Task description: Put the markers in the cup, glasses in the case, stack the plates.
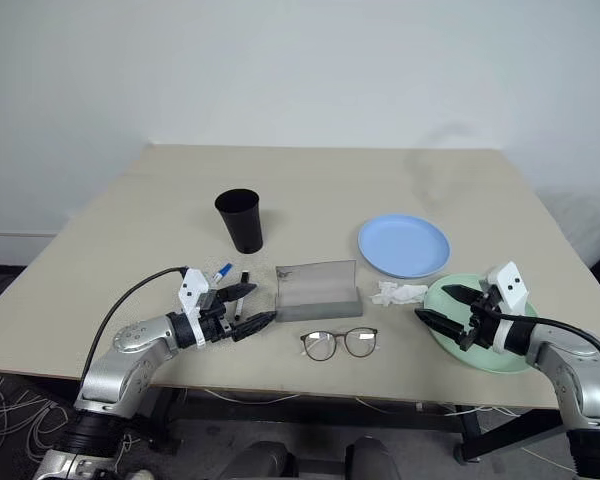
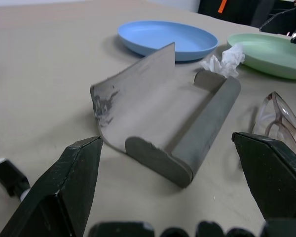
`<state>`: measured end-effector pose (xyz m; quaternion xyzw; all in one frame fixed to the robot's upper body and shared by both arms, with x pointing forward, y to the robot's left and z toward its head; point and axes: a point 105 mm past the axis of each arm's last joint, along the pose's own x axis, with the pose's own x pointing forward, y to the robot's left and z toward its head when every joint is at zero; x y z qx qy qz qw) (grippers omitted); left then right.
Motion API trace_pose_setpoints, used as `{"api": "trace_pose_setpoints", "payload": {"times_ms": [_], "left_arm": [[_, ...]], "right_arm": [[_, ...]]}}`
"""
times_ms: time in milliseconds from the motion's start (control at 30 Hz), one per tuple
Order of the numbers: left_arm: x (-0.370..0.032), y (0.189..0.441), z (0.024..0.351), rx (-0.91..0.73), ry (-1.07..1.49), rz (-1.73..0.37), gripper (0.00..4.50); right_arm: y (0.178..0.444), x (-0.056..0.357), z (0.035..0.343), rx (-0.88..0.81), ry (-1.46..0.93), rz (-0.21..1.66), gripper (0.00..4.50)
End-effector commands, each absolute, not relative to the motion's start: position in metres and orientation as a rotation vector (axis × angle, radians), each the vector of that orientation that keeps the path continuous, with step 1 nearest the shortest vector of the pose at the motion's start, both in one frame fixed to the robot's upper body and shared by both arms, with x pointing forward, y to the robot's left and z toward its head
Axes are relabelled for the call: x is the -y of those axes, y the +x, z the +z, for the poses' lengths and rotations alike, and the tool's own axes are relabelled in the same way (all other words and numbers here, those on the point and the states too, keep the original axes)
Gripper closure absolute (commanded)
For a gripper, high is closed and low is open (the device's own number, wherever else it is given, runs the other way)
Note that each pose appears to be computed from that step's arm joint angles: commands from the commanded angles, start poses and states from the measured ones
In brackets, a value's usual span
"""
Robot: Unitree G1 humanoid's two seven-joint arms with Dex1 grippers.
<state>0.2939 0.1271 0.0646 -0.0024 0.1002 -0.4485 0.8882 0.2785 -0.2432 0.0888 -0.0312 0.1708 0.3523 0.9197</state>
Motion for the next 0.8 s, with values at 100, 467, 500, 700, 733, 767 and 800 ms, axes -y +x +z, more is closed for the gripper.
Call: {"api": "trace_pose_setpoints", "payload": {"times_ms": [100, 467, 500, 700, 733, 767, 800], "left_arm": [[-0.123, 0.298, 0.079, -0.144, 0.022, -0.943, 0.01], [-0.127, 0.29, 0.088, -0.124, 0.03, -0.952, 0.01], [-0.126, 0.29, 0.089, -0.125, 0.026, -0.954, 0.01], [-0.128, 0.277, 0.09, -0.146, 0.014, -0.977, 0.01], [-0.128, 0.278, 0.092, -0.145, 0.011, -0.977, 0.01], [-0.129, 0.278, 0.091, -0.147, 0.012, -0.975, 0.01], [-0.13, 0.279, 0.091, -0.15, 0.014, -0.973, 0.01]], "right_arm": [[0.286, 0.241, 0.105, -0.286, -0.097, 0.727, 0.0], [0.281, 0.237, 0.104, -0.287, -0.085, 0.714, 0.0], [0.28, 0.237, 0.105, -0.285, -0.079, 0.711, 0.0], [0.268, 0.219, 0.111, -0.27, -0.068, 0.713, 0.0], [0.268, 0.219, 0.114, -0.262, -0.063, 0.705, 0.0], [0.268, 0.218, 0.115, -0.26, -0.06, 0.697, 0.0], [0.267, 0.217, 0.115, -0.261, -0.058, 0.693, 0.0]]}}
